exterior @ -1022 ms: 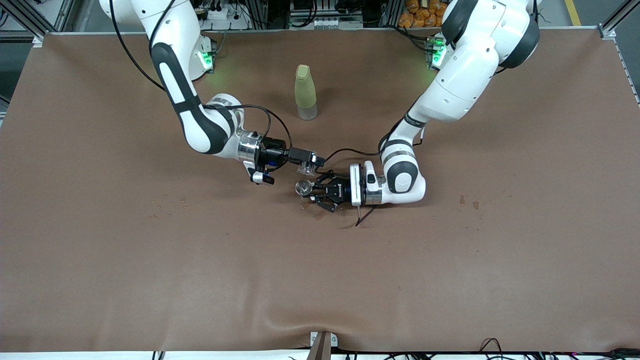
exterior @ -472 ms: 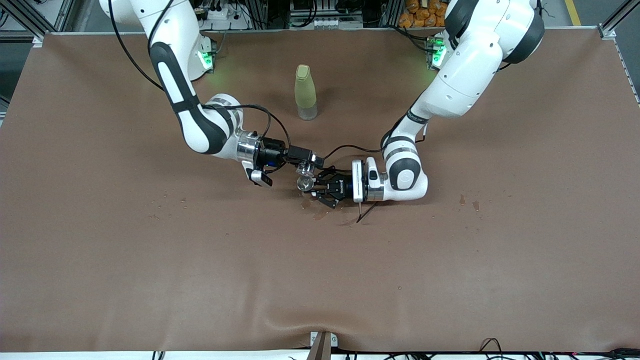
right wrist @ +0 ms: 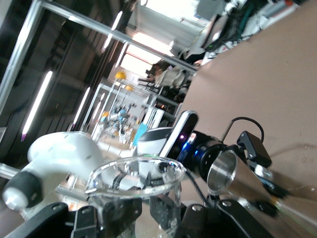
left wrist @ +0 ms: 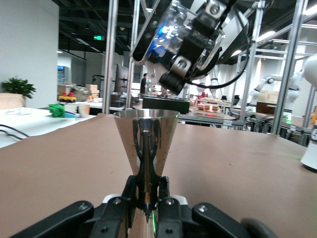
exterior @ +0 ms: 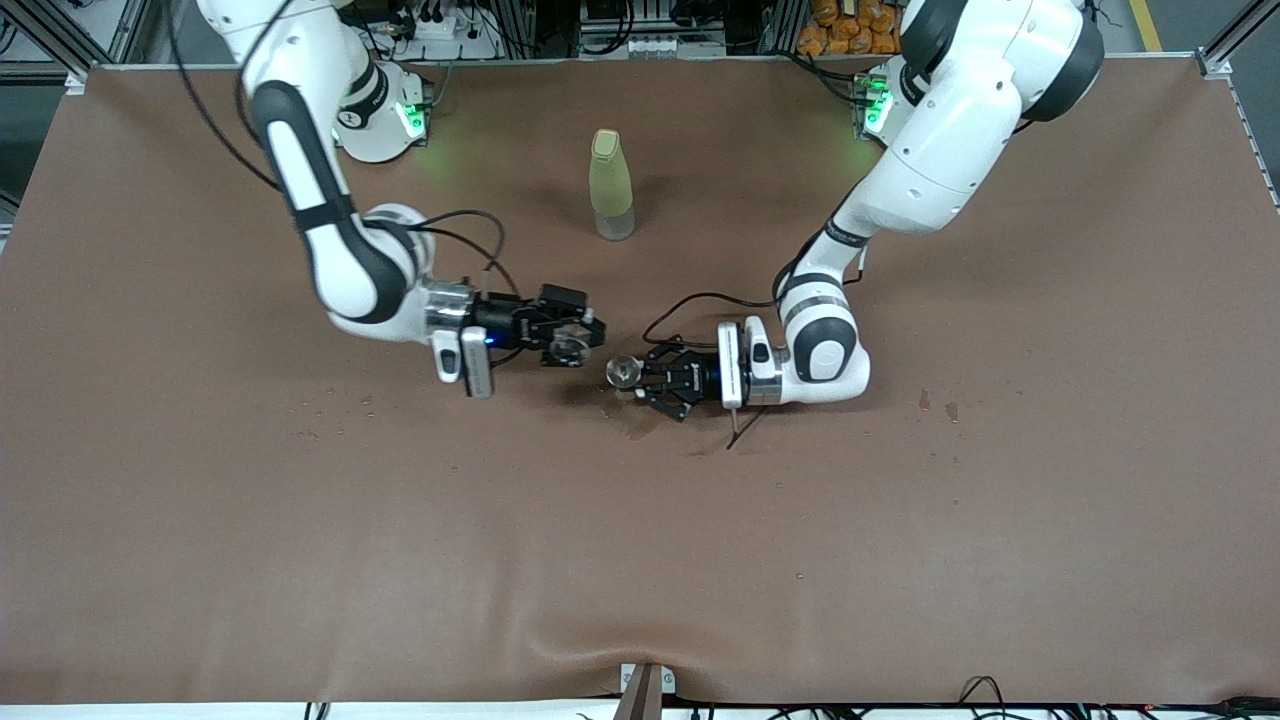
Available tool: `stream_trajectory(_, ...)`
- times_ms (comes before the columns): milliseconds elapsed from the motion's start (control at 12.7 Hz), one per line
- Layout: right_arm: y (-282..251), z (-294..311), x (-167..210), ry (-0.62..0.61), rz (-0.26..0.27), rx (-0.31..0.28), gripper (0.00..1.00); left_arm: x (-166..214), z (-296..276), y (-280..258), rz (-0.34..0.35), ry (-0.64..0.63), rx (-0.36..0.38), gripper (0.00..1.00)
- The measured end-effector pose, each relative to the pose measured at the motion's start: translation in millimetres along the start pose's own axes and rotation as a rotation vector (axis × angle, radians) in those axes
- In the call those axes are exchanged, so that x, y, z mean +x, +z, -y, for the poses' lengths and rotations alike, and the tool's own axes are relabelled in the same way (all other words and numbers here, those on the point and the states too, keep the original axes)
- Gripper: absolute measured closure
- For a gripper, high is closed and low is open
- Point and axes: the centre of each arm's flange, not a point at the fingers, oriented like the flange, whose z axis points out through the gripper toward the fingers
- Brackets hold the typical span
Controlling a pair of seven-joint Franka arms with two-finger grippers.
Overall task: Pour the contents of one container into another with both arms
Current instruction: 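Move the jigger and beaker apart and lower them onto the table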
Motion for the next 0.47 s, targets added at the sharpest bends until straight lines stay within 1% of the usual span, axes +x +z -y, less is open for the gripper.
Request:
stream_trajectory(79,-26.3,1.3,12.3,-0.071,0.037,0.025,0.83,2.6,8.6,-10.9,-0.005,-0.009,0.020,0.79)
stream_trajectory(236,-84.1,1.3,33.4,-0.226,0.116,0.025,0.83,7.3,27.5,-38.4,-0.013,-0.015,0.067,0.79)
stream_trajectory(314,-112.8,3.1,43.6,-0.304,0.148,0.020,0.83,11.9,37.1,-53.1,-0.017,-0.023,0.089,0.79)
stream_trajectory(393,-139.6,5.7,52.9,-0.378,0.173,0.015,0.83,19.8,45.7,-67.1,-0.007,-0.043,0.095,0.79)
stream_trajectory(472,-163.1,7.8,59.9,-0.450,0.189,0.009,0.83,30.2,52.6,-79.8,0.027,-0.064,0.084,0.79)
